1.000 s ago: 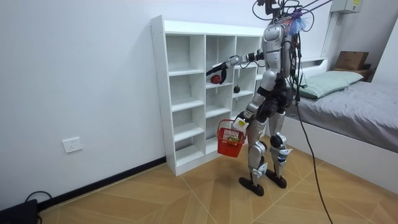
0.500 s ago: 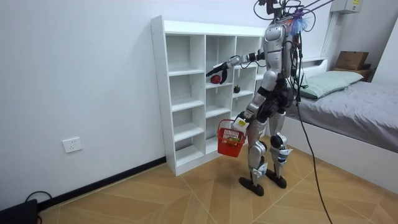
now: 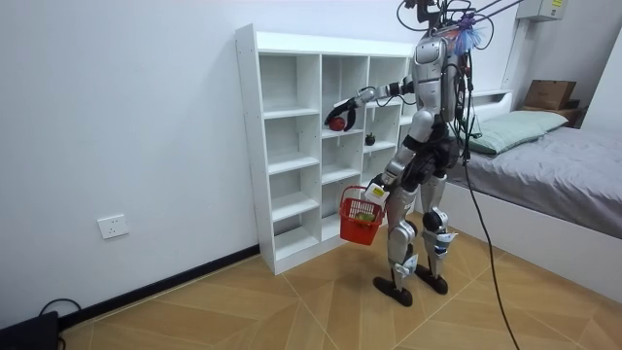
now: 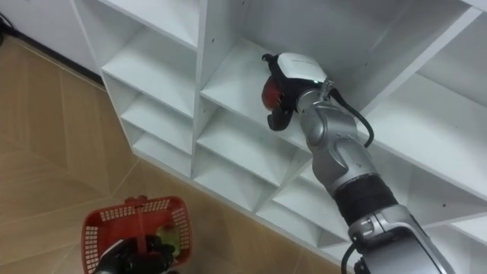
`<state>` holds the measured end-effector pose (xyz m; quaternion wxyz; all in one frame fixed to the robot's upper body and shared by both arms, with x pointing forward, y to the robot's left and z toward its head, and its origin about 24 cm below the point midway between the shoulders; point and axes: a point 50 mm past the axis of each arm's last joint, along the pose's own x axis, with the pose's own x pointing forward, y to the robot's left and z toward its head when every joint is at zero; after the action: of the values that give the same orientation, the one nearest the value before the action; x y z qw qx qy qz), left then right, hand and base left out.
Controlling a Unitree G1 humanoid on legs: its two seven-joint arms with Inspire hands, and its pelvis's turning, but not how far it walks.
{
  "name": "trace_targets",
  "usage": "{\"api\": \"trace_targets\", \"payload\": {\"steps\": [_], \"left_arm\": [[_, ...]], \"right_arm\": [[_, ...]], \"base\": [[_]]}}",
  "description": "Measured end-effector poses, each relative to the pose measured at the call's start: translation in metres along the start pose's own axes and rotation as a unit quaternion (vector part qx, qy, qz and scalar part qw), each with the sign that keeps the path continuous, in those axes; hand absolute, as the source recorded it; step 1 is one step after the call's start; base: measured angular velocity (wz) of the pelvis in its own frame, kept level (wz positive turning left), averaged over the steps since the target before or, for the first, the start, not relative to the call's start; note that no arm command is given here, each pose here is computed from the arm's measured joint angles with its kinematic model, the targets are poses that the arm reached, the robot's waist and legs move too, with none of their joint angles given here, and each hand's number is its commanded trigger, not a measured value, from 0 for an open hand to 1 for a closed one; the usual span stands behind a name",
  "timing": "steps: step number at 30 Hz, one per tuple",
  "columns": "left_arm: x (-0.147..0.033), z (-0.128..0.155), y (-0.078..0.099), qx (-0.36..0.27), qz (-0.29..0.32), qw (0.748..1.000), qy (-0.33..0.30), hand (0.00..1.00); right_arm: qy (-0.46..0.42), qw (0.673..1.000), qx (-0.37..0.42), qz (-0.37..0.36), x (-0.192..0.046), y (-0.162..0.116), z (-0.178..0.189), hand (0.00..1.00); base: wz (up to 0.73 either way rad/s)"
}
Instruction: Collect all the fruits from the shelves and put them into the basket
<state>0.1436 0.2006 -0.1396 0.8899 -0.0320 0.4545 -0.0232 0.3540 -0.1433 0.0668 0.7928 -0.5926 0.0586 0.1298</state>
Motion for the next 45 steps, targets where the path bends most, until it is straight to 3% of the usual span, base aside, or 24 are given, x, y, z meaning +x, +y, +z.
{"api": "trace_targets", "payload": {"steps": [30, 39, 45], "left_arm": [[0.0, 0.001, 0.0, 0.0, 0.005, 1.0, -0.001, 1.0], [0.001, 0.003, -0.002, 0.004, 0.002, 1.0, 0.0, 1.0], [0.004, 0.006, -0.012, 0.007, -0.011, 1.0, 0.001, 1.0]], "right_arm": [[0.021, 1.0, -0.02, -0.002, 0.0, -0.002, -0.005, 1.0], [-0.025, 0.997, -0.001, -0.08, -0.008, -0.036, 0.015, 1.0], [-0.049, 0.994, 0.004, -0.096, -0.015, -0.038, 0.022, 1.0]], "base": [[0.0], [-0.01], [-0.07]]}}
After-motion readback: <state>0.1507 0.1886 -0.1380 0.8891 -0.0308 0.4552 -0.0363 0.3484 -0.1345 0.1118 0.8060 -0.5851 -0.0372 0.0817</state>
